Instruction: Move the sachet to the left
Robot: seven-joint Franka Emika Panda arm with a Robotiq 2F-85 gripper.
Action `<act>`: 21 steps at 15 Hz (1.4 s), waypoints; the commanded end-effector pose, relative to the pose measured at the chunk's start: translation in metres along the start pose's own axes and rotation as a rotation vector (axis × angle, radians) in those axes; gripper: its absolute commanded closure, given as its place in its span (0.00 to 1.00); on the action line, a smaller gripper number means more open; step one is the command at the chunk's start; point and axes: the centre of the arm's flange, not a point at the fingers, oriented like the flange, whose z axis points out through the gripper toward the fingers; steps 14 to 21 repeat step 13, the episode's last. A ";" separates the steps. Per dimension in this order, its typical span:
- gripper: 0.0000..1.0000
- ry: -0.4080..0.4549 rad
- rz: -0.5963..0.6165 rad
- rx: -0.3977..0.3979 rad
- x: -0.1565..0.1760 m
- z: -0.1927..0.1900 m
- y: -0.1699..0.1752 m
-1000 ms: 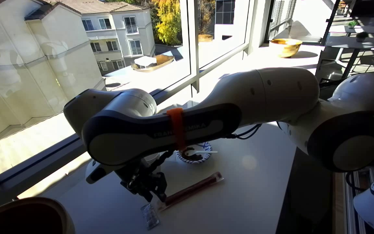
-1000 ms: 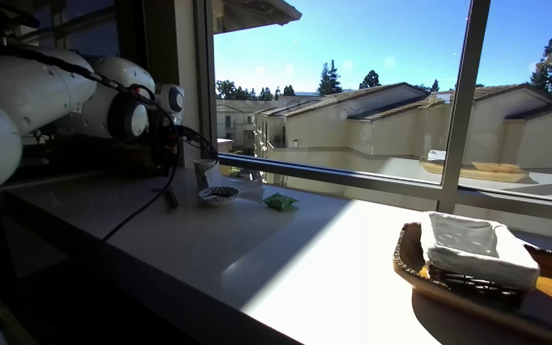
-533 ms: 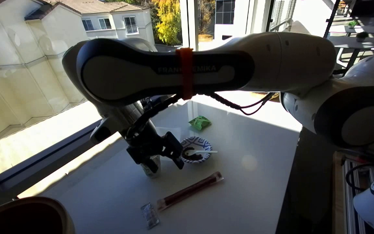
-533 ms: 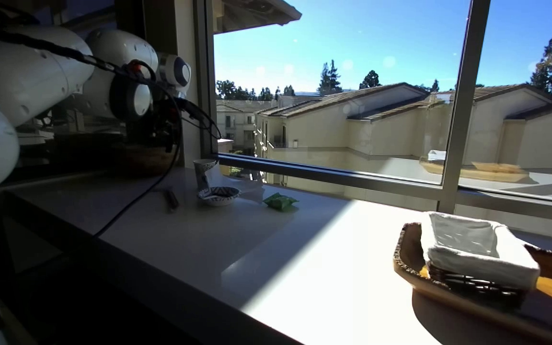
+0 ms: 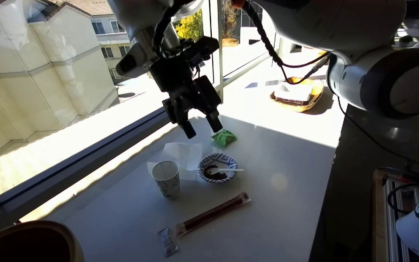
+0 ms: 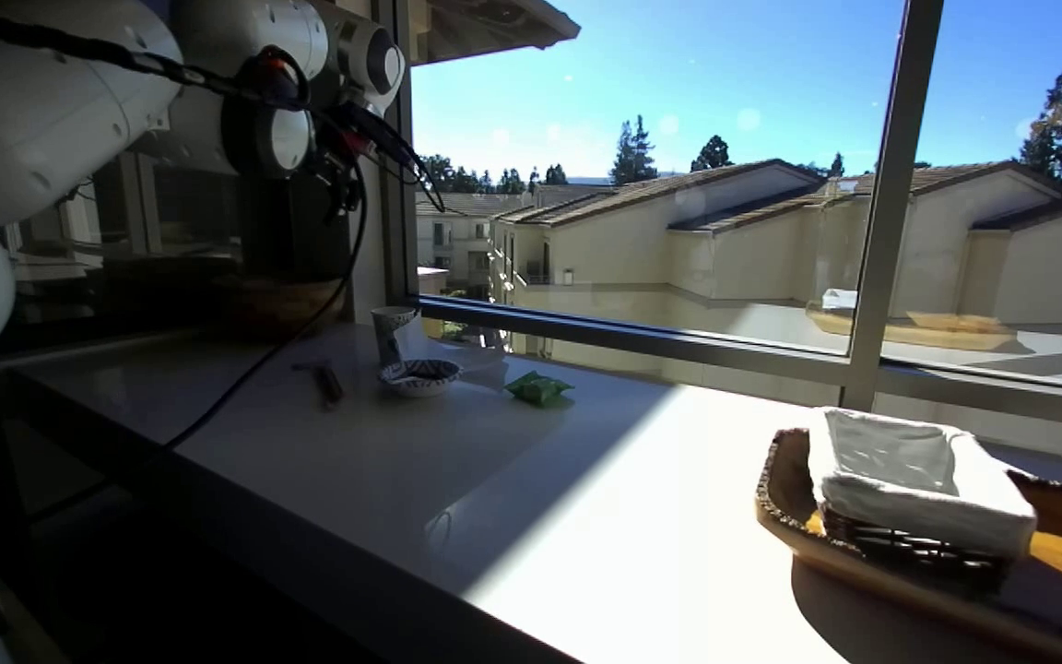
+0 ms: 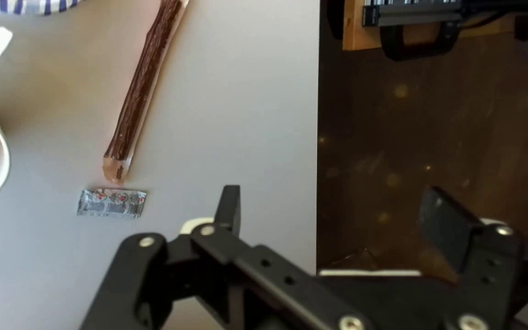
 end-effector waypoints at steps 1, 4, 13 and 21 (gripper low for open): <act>0.00 0.045 0.200 -0.009 -0.057 -0.001 -0.067; 0.00 0.000 0.359 -0.068 -0.084 -0.038 -0.100; 0.00 -0.039 0.382 -0.132 -0.073 -0.081 -0.092; 0.00 -0.039 0.382 -0.132 -0.073 -0.081 -0.092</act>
